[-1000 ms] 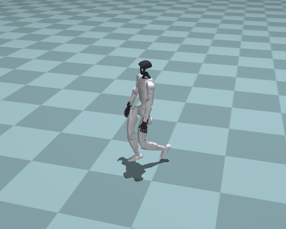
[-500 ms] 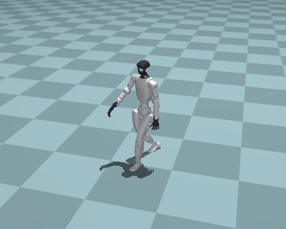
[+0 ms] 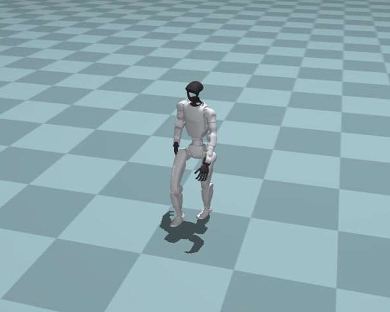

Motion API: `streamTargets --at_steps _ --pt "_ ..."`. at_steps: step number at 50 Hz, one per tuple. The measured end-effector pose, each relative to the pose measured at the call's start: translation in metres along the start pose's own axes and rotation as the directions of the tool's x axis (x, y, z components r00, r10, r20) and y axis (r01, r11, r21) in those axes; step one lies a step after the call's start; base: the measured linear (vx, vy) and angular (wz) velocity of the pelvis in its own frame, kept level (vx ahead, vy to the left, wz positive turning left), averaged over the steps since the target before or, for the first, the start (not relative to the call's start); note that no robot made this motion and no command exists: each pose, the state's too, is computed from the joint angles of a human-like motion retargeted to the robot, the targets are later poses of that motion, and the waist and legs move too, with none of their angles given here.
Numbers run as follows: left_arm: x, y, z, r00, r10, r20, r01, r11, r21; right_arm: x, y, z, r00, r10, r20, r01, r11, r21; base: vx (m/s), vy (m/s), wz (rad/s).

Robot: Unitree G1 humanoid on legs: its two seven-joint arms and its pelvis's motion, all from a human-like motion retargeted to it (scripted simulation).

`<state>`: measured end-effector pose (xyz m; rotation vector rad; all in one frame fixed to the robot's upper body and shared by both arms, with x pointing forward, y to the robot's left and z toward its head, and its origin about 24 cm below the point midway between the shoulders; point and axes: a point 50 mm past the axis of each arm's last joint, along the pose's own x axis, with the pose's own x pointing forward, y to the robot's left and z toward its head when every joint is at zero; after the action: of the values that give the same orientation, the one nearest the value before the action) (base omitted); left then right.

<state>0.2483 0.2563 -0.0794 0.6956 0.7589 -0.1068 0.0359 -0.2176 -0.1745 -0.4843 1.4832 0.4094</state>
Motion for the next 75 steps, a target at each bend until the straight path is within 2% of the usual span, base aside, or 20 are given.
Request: streamTargets --at_steps 7,12,16,24,30,35,41,50,55,62,75 --pt "0.002 -0.007 0.015 0.998 -0.017 0.058 0.019 0.999 -0.033 0.0 -0.002 0.006 1.0 -0.008 0.009 0.008 1.0 0.023 0.47 -0.01 0.59" --pt "-0.005 -0.049 -0.01 0.989 -0.146 -0.025 0.144 0.988 -0.047 -0.003 -0.021 0.027 0.994 -0.076 0.08 0.071 0.995 0.069 0.45 -0.06 0.61" --pt "-0.02 -0.09 -0.041 0.949 -0.281 -0.141 0.282 0.959 -0.014 -0.011 -0.05 0.06 0.963 -0.185 0.195 0.164 0.979 0.117 0.39 -0.07 0.55" --pt "-0.047 -0.127 -0.085 0.86 -0.402 -0.313 0.441 0.895 0.062 -0.062 -0.126 0.141 0.756 -0.458 0.467 0.388 0.889 0.244 0.34 -0.08 0.24" --pt "-0.063 -0.135 -0.111 0.818 -0.421 -0.391 0.459 0.889 0.003 -0.107 -0.157 0.187 0.573 -0.549 0.608 0.462 0.83 0.313 0.31 -0.07 0.04" --pt "-0.078 -0.149 -0.126 0.776 -0.462 -0.428 0.487 0.871 -0.057 -0.12 -0.153 0.208 0.523 -0.509 0.684 0.445 0.847 0.29 0.28 -0.04 0.04" --pt "-0.078 -0.153 -0.122 0.776 -0.476 -0.414 0.502 0.863 -0.054 -0.098 -0.126 0.202 0.614 -0.402 0.679 0.379 0.905 0.194 0.22 0.0 0.16" --pt "-0.051 -0.127 -0.093 0.861 -0.393 -0.324 0.418 0.908 0.009 -0.04 -0.077 0.145 0.86 -0.223 0.459 0.225 0.973 0.05 0.13 0.01 0.23" --pt "-0.036 -0.111 -0.072 0.905 -0.338 -0.259 0.36 0.932 0.04 -0.021 -0.058 0.108 0.937 -0.158 0.312 0.161 0.987 0.015 0.07 0.01 0.14" --pt "-0.028 -0.102 -0.056 0.926 -0.316 -0.206 0.338 0.937 0.083 -0.014 -0.05 0.082 0.964 -0.137 0.228 0.138 0.99 0.01 0.0 0.0 0.0" --pt "-0.028 -0.107 -0.051 0.917 -0.347 -0.195 0.38 0.909 0.172 -0.021 -0.066 0.092 0.935 -0.203 0.29 0.198 0.979 0.047 0.0 0.0 0.0"
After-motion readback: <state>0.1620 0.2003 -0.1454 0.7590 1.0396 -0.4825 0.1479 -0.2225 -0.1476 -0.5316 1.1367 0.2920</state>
